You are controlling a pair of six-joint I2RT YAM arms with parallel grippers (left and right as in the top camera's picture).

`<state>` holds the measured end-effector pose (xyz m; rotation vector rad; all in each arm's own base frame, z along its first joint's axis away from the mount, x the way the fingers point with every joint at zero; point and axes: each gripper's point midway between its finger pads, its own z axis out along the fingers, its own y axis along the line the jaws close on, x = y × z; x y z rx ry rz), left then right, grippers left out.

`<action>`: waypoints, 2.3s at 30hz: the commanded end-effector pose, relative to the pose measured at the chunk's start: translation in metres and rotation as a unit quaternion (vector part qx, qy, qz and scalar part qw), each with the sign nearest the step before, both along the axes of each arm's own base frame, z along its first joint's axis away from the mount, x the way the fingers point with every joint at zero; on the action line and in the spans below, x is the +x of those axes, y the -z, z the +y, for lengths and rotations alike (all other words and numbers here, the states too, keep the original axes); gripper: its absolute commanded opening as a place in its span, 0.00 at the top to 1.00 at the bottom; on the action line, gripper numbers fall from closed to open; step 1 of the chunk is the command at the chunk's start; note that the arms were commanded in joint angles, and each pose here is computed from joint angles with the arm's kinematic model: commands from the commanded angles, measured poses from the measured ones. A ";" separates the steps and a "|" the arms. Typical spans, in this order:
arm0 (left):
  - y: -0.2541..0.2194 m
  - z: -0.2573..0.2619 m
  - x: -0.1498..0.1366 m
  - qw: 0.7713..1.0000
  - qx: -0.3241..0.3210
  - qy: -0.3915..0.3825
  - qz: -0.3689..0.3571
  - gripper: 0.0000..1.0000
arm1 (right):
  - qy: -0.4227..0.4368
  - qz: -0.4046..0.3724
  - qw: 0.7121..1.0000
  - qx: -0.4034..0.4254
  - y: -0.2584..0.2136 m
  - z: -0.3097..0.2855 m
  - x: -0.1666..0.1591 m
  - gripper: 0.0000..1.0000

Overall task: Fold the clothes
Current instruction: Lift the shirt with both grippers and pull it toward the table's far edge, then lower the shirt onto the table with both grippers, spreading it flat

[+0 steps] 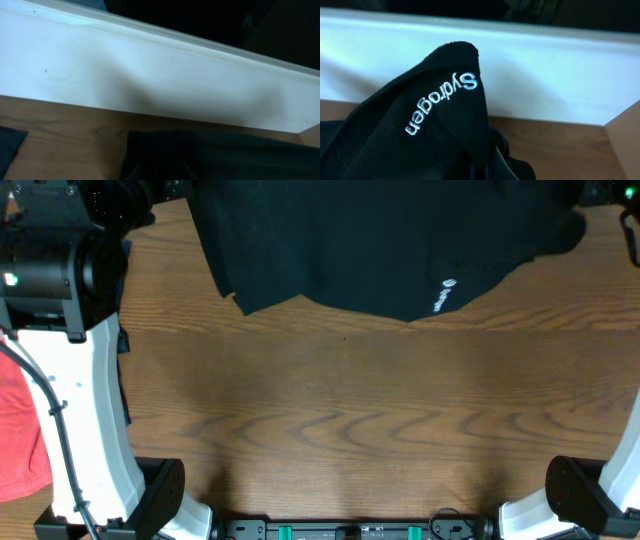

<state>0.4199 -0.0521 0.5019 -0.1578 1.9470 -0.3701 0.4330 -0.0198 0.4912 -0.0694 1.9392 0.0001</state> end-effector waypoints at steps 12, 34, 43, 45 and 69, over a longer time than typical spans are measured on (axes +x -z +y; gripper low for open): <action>-0.026 0.046 -0.016 0.992 0.064 -0.101 -0.040 0.94 | 0.064 -0.008 0.998 -0.016 -0.024 -0.029 -0.036 0.99; 0.101 0.010 -0.018 0.977 0.002 -0.026 0.212 0.94 | 0.048 0.317 0.941 0.111 0.138 -0.002 -0.040 0.99; 0.140 0.006 0.048 0.976 0.002 -0.025 0.217 0.94 | 0.000 0.274 0.953 0.132 0.160 0.006 0.036 0.99; 0.135 0.005 0.066 0.982 0.001 -0.026 0.187 0.94 | 0.003 0.227 0.964 0.141 0.144 0.004 0.053 0.99; 0.025 0.022 0.095 0.997 0.014 -0.068 -0.036 0.95 | -0.018 0.018 0.996 0.086 0.035 -0.009 0.080 0.99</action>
